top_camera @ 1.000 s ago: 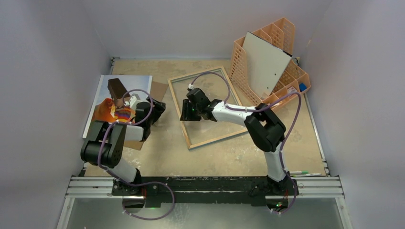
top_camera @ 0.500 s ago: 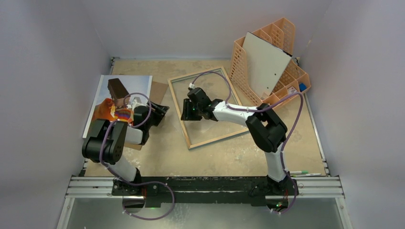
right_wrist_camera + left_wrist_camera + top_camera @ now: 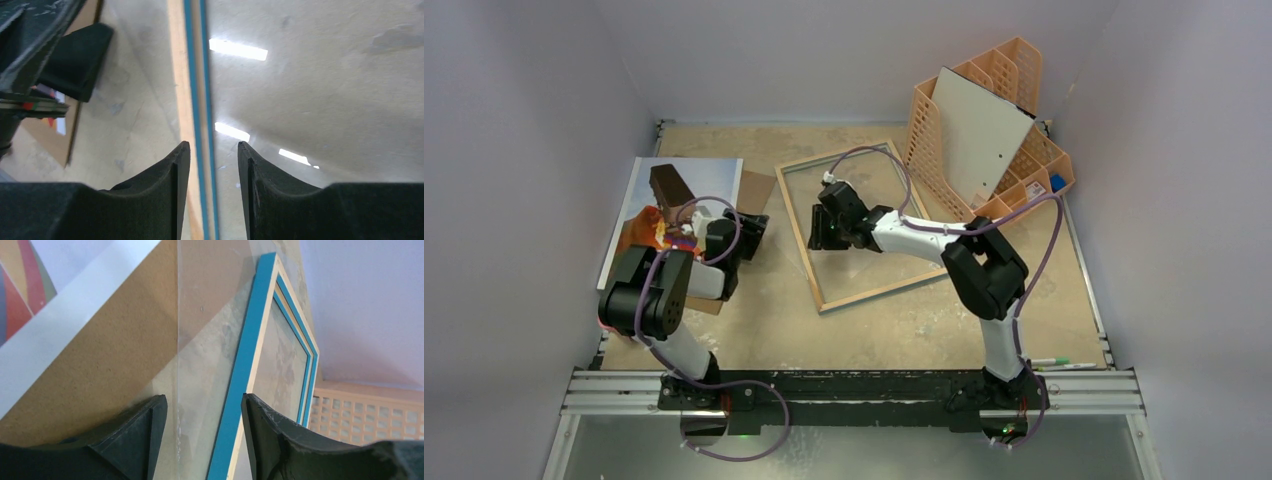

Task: Put the photo into the frame

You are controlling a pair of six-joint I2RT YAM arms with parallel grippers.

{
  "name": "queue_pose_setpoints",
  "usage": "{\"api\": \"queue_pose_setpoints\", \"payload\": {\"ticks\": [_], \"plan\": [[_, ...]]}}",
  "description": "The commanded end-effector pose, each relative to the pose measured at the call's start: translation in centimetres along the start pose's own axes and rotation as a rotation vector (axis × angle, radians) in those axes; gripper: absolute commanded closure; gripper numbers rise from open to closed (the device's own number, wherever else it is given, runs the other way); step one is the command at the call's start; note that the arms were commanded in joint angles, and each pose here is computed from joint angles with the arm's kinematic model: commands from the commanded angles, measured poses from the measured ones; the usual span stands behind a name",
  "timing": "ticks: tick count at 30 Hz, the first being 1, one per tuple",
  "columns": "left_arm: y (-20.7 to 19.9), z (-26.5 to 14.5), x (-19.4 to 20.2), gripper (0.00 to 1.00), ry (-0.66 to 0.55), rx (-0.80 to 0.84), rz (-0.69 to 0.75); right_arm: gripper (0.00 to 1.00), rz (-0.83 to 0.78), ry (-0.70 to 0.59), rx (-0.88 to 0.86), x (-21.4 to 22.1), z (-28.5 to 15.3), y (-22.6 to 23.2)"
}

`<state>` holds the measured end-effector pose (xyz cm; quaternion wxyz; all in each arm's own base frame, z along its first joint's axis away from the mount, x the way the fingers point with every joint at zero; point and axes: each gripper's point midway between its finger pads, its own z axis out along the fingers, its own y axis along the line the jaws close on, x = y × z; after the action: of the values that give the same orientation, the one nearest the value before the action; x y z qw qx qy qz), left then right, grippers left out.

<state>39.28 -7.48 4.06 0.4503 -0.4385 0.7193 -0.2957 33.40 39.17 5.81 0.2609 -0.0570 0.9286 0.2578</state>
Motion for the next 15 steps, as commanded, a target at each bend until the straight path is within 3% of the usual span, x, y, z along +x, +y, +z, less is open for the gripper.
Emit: {"api": "queue_pose_setpoints", "payload": {"ticks": [1, 8, 15], "plan": [[4.5, 0.3, -0.2, 0.39, -0.039, -0.194, 0.047, 0.57, 0.011, -0.099, 0.123, -3.2, -1.3, -1.9], [4.6, 1.1, 1.3, 0.4, 0.016, -0.157, 0.027, 0.5, -0.005, -0.082, 0.412, -2.3, 0.3, -9.6], [4.8, 1.4, 1.8, 0.4, 0.033, -0.149, 0.025, 0.46, -0.039, 0.048, 0.461, 1.7, 1.7, -12.6]]}}
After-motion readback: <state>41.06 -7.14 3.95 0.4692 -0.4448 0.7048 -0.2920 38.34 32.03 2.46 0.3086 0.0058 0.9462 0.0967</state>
